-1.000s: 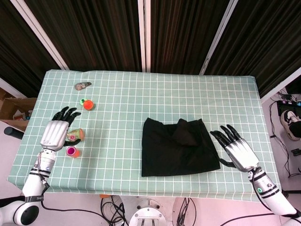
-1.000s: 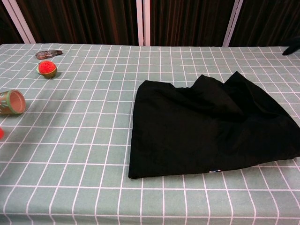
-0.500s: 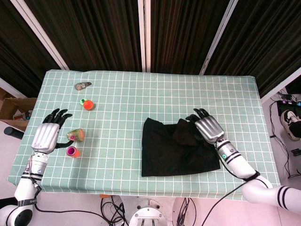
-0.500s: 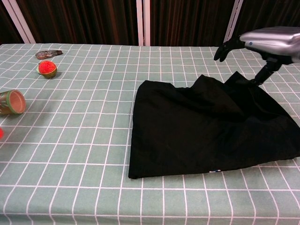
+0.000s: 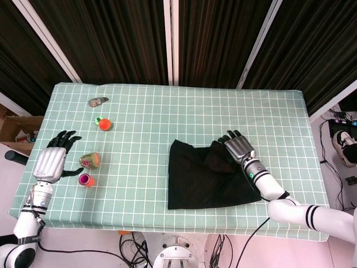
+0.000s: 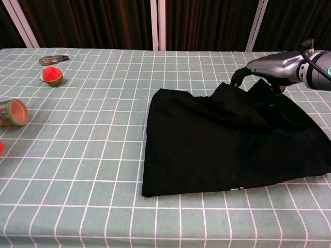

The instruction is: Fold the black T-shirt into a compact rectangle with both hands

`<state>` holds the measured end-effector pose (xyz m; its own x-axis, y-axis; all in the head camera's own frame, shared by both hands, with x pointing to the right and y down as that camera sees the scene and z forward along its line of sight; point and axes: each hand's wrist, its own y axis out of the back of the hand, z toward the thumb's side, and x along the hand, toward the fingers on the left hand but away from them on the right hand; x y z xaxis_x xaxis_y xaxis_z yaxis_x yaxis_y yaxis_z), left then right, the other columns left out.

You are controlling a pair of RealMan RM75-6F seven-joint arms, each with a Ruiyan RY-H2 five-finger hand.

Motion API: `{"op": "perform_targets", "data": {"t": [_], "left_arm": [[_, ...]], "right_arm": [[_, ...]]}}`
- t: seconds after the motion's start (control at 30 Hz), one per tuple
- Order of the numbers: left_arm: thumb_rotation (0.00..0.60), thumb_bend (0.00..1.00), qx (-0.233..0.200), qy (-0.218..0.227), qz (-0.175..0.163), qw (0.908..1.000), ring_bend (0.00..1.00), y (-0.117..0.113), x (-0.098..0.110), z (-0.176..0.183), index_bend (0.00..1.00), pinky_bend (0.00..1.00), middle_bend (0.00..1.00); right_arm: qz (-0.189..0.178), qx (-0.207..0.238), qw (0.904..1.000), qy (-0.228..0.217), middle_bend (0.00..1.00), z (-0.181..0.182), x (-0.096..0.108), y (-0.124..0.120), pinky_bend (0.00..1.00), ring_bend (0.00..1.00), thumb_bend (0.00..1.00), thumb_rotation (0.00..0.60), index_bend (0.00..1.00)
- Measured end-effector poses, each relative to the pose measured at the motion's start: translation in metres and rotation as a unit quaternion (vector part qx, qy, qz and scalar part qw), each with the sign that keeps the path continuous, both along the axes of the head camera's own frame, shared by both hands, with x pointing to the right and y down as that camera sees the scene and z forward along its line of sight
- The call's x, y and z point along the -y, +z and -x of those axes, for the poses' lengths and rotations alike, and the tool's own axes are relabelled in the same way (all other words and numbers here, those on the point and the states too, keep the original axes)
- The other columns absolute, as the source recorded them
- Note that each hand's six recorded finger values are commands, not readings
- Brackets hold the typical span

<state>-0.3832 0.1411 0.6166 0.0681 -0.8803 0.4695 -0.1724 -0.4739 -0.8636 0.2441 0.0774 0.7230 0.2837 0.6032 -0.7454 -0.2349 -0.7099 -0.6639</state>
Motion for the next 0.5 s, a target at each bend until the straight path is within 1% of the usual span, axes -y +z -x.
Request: {"op": "perform_targets", "data": {"t": [0.07,0.17,0.27,0.4,0.5], "left_arm": [[0.6,0.1,-0.001,-0.001,0.0,1.0,0.04,0.0,0.0,0.001,0.19,0.17,0.09],[0.6,0.1,-0.001,-0.002,-0.001,1.0,0.04,0.0,0.001,0.001,0.19,0.17,0.09],[0.6,0.1,-0.002,-0.002,0.0,1.0,0.04,0.001,0.001,0.002,0.19,0.17,0.09],[0.6,0.1,-0.003,-0.001,0.003,1.0,0.04,0.003,0.001,0.0,0.19,0.17,0.09],[0.6,0.1,-0.006,0.0,0.006,1.0,0.04,0.005,0.001,-0.002,0.19,0.17,0.09]], "right_arm": [[0.004,-0.005,1.0,0.006,0.25,-0.003,-0.002,0.003,0.14,0.05,0.4,0.6,0.4],[-0.006,0.001,0.9998,0.017,0.27,-0.006,0.0,0.002,0.15,0.07,0.46,0.6,0.54],[-0.019,0.011,0.9994,0.028,0.28,-0.011,0.001,-0.001,0.15,0.07,0.48,0.6,0.58],[-0.035,0.023,0.9981,0.044,0.28,-0.023,0.001,-0.005,0.16,0.07,0.48,0.6,0.59],[-0.043,0.017,0.9975,0.053,0.27,-0.037,0.003,-0.007,0.16,0.07,0.48,0.6,0.59]]}}
